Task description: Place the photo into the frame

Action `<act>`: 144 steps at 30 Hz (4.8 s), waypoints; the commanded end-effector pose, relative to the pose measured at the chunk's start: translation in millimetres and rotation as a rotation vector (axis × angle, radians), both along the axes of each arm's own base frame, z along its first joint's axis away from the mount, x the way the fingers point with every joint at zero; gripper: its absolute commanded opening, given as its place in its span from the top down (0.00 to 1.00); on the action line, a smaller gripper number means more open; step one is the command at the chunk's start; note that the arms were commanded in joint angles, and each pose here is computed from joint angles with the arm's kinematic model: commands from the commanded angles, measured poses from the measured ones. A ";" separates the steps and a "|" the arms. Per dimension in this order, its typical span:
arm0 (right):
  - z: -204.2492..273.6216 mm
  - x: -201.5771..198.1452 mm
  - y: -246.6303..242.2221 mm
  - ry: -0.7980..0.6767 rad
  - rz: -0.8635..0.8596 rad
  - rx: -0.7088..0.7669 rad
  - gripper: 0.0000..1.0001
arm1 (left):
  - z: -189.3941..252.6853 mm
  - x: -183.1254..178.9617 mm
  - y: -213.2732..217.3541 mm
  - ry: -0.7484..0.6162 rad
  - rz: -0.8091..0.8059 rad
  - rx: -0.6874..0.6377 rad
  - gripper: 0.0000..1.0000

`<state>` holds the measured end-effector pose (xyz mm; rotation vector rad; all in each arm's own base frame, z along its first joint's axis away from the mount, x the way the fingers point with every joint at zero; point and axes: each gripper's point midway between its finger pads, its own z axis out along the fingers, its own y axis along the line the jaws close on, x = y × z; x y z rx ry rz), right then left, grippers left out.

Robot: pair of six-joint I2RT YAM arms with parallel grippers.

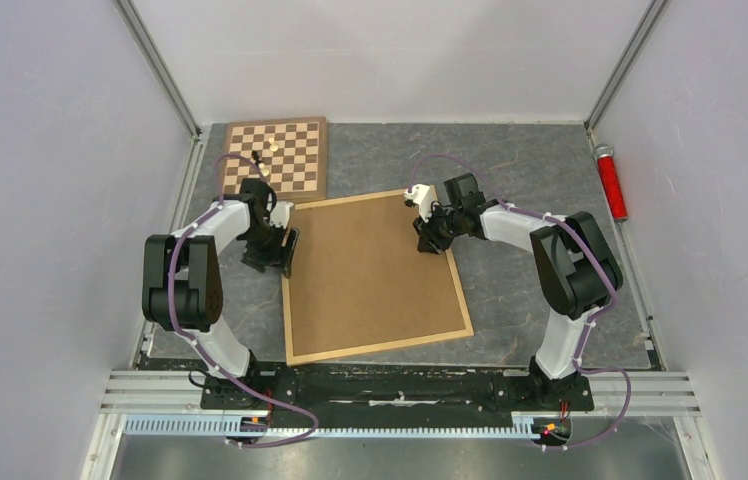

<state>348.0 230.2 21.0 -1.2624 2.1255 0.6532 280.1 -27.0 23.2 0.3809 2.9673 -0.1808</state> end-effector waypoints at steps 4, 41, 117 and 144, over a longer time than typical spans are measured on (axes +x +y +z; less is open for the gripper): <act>-57.8 -70.0 -30.1 0.304 -0.018 -0.156 0.71 | -9.1 -5.0 1.1 0.030 -0.035 0.030 0.25; -58.3 -70.5 -30.8 0.306 -0.018 -0.156 0.72 | 16.4 5.6 -1.2 -0.029 -0.049 0.014 0.24; -58.2 -70.4 -30.3 0.310 -0.021 -0.156 0.72 | -30.7 6.2 -32.1 0.075 -0.061 -0.094 0.25; -57.8 -70.9 -29.1 0.311 -0.015 -0.150 0.72 | 24.2 16.9 -9.3 -0.072 -0.044 -0.062 0.23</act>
